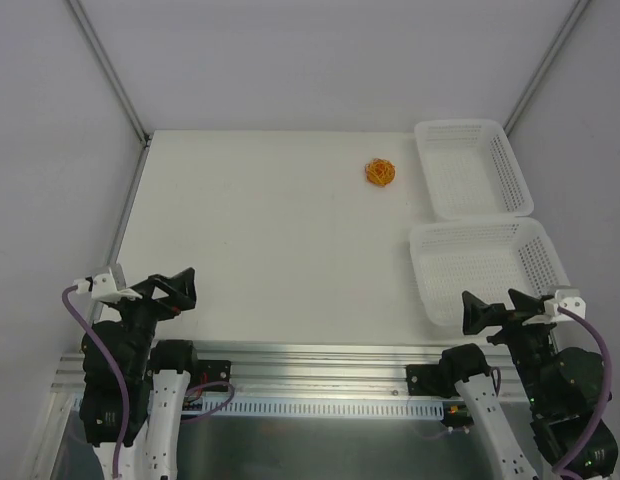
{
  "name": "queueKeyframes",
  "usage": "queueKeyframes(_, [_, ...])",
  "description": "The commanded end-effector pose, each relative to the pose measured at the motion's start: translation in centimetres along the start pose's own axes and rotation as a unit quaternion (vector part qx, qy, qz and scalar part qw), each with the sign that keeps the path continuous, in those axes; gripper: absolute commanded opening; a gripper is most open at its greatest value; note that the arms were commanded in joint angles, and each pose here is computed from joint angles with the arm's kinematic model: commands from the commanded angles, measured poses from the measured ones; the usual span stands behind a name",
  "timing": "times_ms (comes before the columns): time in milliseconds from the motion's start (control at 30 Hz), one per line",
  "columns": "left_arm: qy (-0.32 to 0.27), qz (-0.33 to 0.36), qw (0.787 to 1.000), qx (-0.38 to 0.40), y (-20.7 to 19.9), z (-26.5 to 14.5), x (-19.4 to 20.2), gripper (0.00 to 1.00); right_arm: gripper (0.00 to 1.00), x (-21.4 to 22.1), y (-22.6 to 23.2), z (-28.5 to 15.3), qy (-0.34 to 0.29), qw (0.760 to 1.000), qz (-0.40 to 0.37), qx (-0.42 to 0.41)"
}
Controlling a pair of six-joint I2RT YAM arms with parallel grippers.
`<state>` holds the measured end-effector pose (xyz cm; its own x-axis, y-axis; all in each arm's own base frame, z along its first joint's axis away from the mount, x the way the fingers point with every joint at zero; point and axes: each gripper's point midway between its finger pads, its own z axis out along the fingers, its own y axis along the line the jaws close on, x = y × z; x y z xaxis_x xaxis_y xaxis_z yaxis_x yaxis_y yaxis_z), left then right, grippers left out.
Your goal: Untangle the cables
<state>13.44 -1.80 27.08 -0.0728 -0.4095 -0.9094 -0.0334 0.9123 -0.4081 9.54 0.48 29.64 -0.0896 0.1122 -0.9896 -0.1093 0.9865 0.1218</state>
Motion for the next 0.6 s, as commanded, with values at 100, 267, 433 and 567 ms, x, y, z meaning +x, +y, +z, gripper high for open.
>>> queueKeyframes(100, [-0.040, -0.020, 0.998, 0.034, -1.0, -0.8, -0.6, 0.99, 1.00, -0.8, 0.9, 2.0, 0.024, 1.000, 0.001, -0.008])
queueKeyframes(267, [0.038, -0.051, 0.998, 0.028, -1.2, 1.4, 1.8, 0.99, 0.99, -0.3, 3.5, 4.8, 0.080, 0.995, -0.003, -0.064])
queueKeyframes(433, [0.174, -0.094, 0.980, -0.002, -1.1, 4.7, 5.5, 0.99, 1.00, 1.0, 6.0, 9.1, 0.167, 0.981, 0.036, -0.095])
queueKeyframes(567, [0.257, -0.125, 0.958, -0.034, -0.7, 6.2, 8.3, 0.99, 1.00, 3.4, 6.0, 14.2, 0.275, 0.958, 0.080, -0.032])
